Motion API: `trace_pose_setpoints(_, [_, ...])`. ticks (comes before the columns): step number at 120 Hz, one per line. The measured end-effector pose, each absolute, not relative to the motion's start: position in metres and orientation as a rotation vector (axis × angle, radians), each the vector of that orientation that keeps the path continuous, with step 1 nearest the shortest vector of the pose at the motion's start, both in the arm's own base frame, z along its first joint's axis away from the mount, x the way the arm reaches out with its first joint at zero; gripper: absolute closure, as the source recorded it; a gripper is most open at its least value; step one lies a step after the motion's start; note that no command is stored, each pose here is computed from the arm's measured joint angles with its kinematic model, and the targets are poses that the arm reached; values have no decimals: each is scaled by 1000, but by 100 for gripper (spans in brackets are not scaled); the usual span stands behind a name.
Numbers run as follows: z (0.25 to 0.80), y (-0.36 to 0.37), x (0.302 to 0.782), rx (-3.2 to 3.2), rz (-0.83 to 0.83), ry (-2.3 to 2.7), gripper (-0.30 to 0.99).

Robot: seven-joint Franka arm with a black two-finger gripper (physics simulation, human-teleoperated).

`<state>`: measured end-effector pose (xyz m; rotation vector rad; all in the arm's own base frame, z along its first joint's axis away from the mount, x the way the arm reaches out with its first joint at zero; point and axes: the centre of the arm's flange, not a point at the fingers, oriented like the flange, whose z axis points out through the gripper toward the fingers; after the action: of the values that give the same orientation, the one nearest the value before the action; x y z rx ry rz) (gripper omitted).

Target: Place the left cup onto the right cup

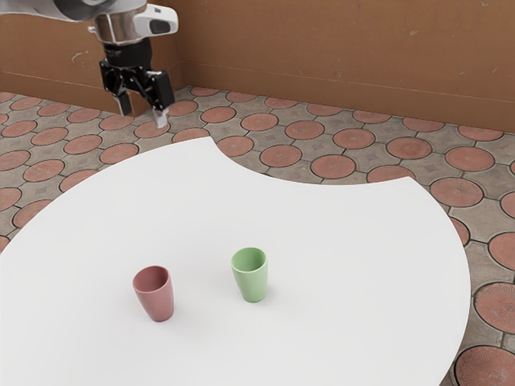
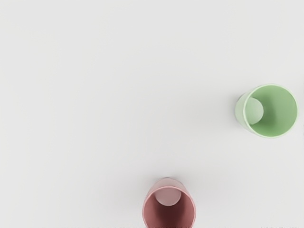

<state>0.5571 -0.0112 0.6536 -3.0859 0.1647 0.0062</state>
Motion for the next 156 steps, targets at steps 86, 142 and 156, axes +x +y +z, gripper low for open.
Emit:
trace_pose_setpoints(86, [637, -21, 571, -3080, 55, -225, 0])
trace_pose_setpoints(142, [577, -22, 608, -3024, 155, -501, 0])
trace_pose_setpoints(156, [563, -22, 615, -3016, 147, -543, 0])
